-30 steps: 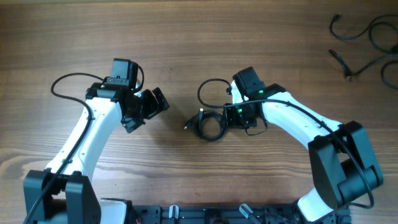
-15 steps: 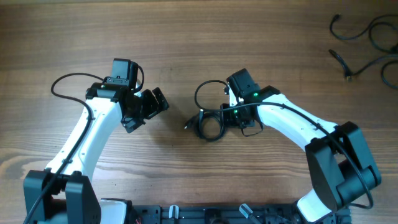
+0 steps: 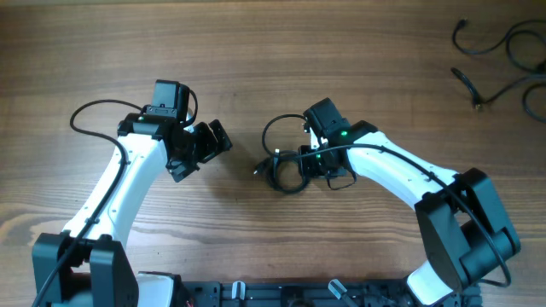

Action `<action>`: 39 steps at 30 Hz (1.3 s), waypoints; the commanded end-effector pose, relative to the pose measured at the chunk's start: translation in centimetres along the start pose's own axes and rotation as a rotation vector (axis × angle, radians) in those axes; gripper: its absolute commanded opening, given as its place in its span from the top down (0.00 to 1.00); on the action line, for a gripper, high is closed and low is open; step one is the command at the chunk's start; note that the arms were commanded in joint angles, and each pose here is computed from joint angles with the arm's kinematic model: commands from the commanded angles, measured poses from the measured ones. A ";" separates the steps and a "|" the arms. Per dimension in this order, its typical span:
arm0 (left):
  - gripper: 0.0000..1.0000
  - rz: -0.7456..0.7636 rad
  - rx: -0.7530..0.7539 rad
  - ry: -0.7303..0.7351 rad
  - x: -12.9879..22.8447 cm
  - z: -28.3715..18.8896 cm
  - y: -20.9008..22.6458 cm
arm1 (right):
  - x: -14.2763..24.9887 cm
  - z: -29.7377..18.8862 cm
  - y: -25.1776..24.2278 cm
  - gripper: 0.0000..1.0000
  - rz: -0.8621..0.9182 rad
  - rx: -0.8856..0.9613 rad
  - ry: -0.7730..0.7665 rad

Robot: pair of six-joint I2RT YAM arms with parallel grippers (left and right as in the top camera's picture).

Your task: Untangle cables

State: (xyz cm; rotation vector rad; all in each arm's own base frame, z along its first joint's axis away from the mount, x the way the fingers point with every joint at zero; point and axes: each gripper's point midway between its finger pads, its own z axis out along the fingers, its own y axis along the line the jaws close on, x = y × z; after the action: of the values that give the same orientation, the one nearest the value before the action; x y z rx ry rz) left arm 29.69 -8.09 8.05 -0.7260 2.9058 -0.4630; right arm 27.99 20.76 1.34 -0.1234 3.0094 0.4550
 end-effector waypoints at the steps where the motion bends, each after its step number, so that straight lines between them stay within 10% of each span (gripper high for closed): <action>1: 0.00 0.020 -0.001 0.015 0.3 0.4 0.0 | 0.4 0.5 -1.0 0.69 0.006 0.050 0.006; 12: 0.00 0.022 0.004 0.010 0.2 0.4 -0.1 | 1.9 1.6 -1.0 0.96 0.015 0.001 0.039; 28: 0.02 0.184 0.297 0.177 3.3 -0.6 -4.8 | -2.2 -6.8 10.3 0.96 0.026 -0.484 0.010; 39: 0.71 0.149 0.253 0.154 2.8 -0.3 -4.2 | -2.1 -9.3 13.8 0.96 -0.025 -0.711 0.054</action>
State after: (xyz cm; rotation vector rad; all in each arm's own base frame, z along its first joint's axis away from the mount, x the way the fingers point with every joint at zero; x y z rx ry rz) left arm 29.14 -13.21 10.34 -0.4335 2.9115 -0.9329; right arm 27.62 30.91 12.51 -0.1982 2.7852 1.4571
